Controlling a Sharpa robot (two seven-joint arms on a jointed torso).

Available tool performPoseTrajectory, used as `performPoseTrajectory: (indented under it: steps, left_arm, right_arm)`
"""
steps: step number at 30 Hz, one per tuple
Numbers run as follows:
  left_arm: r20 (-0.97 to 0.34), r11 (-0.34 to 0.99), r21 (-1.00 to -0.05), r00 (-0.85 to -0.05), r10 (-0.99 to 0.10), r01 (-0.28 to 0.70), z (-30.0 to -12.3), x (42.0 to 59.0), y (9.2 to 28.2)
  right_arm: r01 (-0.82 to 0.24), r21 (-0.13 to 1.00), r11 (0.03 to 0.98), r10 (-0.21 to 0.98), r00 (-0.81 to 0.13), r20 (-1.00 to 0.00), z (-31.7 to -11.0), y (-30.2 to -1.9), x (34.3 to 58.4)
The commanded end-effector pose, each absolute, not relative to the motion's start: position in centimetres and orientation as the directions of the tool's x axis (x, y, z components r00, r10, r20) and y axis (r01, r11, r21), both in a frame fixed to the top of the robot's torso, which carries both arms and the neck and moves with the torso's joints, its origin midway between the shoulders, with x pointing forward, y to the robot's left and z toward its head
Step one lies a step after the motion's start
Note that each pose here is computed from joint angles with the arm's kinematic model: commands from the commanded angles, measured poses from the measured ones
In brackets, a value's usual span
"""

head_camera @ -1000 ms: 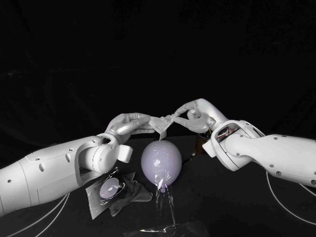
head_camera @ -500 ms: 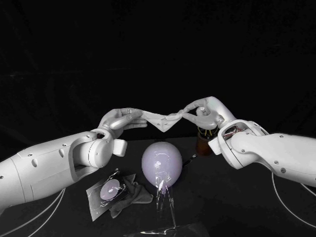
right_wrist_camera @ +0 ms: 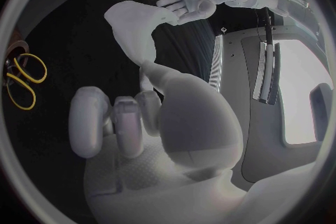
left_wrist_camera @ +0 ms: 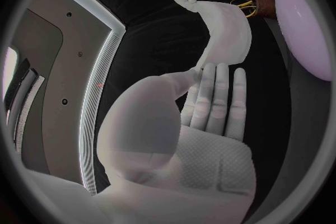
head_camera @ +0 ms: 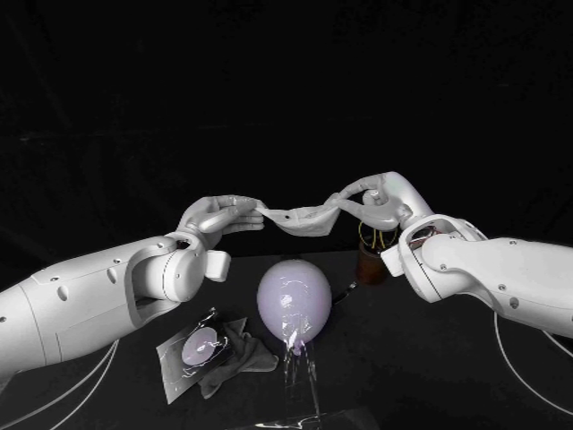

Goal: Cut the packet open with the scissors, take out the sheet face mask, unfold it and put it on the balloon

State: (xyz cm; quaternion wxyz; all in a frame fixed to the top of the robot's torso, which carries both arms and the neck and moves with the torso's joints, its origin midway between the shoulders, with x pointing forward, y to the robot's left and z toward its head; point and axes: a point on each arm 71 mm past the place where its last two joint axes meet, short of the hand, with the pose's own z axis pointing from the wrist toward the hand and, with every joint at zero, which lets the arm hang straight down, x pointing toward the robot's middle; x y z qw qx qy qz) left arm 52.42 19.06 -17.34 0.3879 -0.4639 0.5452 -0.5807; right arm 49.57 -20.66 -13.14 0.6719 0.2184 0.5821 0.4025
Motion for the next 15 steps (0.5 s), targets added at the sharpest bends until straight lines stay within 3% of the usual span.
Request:
performPoseTrajectory:
  steps: [1,15]
  left_arm:
    - [0.113,-0.102,-0.993,-0.238,-0.965,-0.060,-17.06,52.48,19.02]
    - [0.107,-0.094,-0.993,-0.186,-0.977,-0.077,-16.92,52.20,18.90]
  right_arm:
    - [-0.280,0.779,0.562,0.813,0.012,-0.582,-13.00,-20.78,49.66]
    - [-0.226,0.800,0.556,0.820,-0.011,-0.572,-13.30,-20.93,49.81]
